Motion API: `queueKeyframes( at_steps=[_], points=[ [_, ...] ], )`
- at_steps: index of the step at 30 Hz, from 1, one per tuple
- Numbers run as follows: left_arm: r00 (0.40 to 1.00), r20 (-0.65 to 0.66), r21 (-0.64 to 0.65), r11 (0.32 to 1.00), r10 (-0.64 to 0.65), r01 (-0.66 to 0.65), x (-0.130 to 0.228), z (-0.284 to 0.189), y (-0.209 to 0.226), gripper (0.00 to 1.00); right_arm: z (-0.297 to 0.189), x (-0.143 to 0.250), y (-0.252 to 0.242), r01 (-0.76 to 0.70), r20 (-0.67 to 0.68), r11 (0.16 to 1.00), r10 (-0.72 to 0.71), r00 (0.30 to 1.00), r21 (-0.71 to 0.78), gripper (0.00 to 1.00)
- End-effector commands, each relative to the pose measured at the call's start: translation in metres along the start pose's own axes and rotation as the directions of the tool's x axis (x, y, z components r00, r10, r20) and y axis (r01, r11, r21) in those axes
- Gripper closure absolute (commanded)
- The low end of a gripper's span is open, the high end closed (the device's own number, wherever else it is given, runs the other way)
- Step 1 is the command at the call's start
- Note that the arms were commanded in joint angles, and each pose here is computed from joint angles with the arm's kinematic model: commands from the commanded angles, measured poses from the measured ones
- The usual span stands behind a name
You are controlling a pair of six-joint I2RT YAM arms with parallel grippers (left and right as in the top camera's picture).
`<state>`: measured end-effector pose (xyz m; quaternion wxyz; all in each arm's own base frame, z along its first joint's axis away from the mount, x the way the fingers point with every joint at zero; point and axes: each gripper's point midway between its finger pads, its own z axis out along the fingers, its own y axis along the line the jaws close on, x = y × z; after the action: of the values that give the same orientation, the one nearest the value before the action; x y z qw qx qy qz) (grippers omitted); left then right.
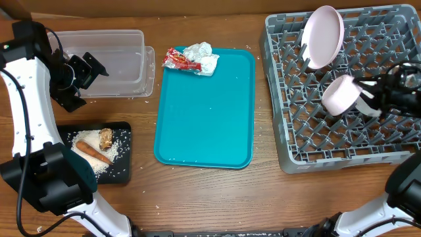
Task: Sort waste into correct bins and load items into the dishwasher
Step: 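Carry the pink bowl with the right gripper and lower it into the rack, then release the pink bowl and withdraw the right gripper to the side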
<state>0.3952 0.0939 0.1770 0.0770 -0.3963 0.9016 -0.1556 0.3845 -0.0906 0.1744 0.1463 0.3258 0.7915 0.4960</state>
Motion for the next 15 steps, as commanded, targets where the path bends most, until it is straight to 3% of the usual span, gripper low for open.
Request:
queueKeyframes(
  at_steps=[1, 3, 11, 15],
  points=[
    [0.999, 0.043, 0.022, 0.999, 0.029, -0.03, 0.001, -0.016, -0.011, 0.0, -0.02, -0.017, 0.007, 0.076, 0.076, 0.984, -0.089, 0.993, 0.159, 0.55],
    [0.999, 0.043, 0.022, 0.999, 0.029, -0.03, 0.001, -0.016, -0.011, 0.0, -0.036, -0.024, 0.006, 0.019, 0.127, 0.956, -0.059, 0.99, 0.292, 0.24],
    [0.999, 0.043, 0.022, 0.999, 0.029, -0.03, 0.001, -0.016, -0.011, 0.0, -0.082, -0.04, 0.021, -0.088, 0.291, 0.877, -0.061, 0.955, 0.473, 0.22],
    [0.999, 0.043, 0.022, 0.999, 0.029, -0.03, 0.001, -0.016, -0.011, 0.0, -0.093, -0.036, 0.036, -0.076, 0.308, 0.845, -0.108, 0.945, 0.53, 0.22]
  ],
)
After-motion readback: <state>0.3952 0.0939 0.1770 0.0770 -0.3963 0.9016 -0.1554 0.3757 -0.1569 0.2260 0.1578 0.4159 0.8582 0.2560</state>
